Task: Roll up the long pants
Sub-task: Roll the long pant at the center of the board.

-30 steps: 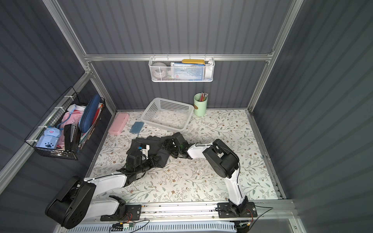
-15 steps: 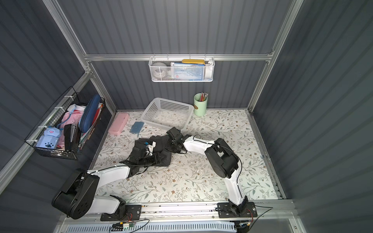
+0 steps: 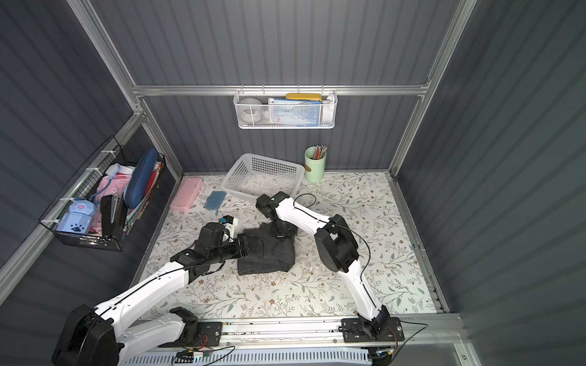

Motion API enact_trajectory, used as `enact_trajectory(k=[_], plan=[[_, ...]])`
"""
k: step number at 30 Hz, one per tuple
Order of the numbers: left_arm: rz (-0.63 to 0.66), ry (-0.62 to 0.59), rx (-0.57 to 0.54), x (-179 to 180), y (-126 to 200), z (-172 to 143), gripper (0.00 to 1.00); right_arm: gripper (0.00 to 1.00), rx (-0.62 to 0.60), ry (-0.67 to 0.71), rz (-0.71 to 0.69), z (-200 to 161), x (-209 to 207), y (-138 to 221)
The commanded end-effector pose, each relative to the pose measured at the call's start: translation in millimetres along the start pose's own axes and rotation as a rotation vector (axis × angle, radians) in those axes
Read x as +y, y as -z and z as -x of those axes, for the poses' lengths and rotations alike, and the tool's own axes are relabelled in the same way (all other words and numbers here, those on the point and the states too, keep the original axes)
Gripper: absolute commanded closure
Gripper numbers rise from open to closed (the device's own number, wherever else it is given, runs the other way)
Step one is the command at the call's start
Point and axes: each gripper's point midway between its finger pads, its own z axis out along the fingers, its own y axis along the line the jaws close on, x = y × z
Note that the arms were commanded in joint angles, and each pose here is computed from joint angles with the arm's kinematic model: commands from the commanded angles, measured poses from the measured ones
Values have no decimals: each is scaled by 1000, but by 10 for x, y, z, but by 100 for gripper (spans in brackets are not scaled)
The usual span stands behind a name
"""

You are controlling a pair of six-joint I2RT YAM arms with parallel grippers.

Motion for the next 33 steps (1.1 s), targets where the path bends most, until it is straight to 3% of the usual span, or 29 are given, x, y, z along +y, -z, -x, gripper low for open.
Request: enact_trajectory(k=[1, 4, 8, 10, 12, 19, 27, 30, 33], plan=[[178, -268, 15, 69, 56, -88, 39, 85, 96, -175, -80, -203, -81, 86], [174, -412, -17, -57, 103, -135, 37, 84, 152, -288, -43, -213, 80, 117], [120, -520, -82, -267, 159, -145, 33, 81, 218, -310, -50, -257, 242, 90], [63, -537, -83, -357, 134, -202, 32, 81, 236, -317, -43, -276, 309, 52], [47, -538, -65, -384, 99, -246, 22, 81, 247, -335, -43, -303, 339, 17], [131, -530, 42, -259, -138, -428, 23, 81, 261, -346, -10, -318, 405, 29], [246, -587, 72, -156, -425, -506, 20, 82, 274, -344, 45, -344, 493, 113], [257, -576, 78, -121, -504, -549, 30, 82, 272, -338, 73, -336, 533, 157], [247, -535, 70, -131, -541, -567, 53, 79, 272, -330, 97, -334, 556, 213]])
